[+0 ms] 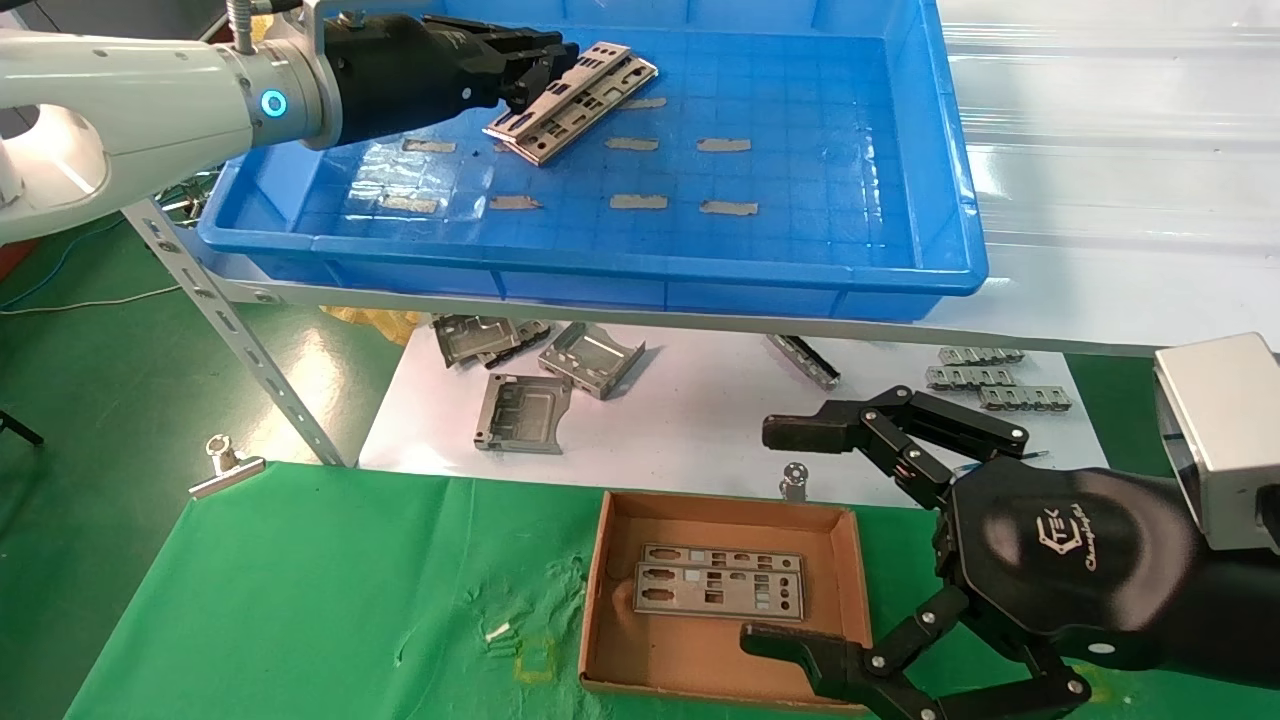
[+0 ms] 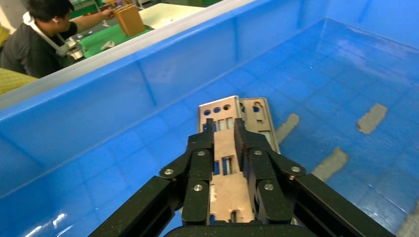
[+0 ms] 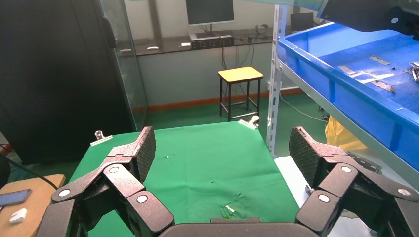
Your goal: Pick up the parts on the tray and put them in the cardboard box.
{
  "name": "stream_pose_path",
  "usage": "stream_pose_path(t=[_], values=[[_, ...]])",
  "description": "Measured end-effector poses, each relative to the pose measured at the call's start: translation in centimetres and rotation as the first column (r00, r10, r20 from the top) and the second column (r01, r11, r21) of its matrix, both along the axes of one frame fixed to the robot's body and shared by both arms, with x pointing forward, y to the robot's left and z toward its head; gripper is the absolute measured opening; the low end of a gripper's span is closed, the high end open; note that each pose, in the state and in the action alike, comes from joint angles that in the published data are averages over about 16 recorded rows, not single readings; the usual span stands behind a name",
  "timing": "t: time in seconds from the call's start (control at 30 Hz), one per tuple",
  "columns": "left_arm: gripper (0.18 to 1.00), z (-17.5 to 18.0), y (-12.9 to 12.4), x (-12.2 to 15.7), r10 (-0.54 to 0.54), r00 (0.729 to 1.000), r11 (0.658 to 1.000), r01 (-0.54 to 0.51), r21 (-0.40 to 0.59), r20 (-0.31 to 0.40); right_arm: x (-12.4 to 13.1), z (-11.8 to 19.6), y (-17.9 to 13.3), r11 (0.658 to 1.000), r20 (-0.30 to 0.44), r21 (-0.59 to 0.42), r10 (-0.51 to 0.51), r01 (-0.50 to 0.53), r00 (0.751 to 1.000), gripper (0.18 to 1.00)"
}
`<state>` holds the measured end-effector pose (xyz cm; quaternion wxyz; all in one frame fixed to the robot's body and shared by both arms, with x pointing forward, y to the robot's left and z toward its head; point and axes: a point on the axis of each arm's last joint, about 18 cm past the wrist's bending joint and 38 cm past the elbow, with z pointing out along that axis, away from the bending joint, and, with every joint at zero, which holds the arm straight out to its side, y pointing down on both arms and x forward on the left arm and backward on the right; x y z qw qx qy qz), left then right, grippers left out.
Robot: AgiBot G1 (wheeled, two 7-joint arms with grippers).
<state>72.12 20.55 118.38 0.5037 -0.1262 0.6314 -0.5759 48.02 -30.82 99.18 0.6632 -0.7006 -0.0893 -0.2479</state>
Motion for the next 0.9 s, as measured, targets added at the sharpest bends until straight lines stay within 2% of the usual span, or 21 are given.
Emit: stream_pose_path(t=[0.3, 0.9], values=[[0.355, -0.5, 0.2, 0.4, 0.004, 1.0, 0.999, -0.006, -0.051, -0.029, 0.0, 0.0, 0.0, 1.0, 0.0, 0.0, 0.0, 0.0, 1.0, 1.001], [0.76, -1.8, 0.1, 0.9, -0.028, 0.995, 0.989, 0.014, -0.145, -0.094, 0.0, 0.0, 0.0, 1.0, 0.0, 0.0, 0.0, 0.0, 1.0, 1.001]])
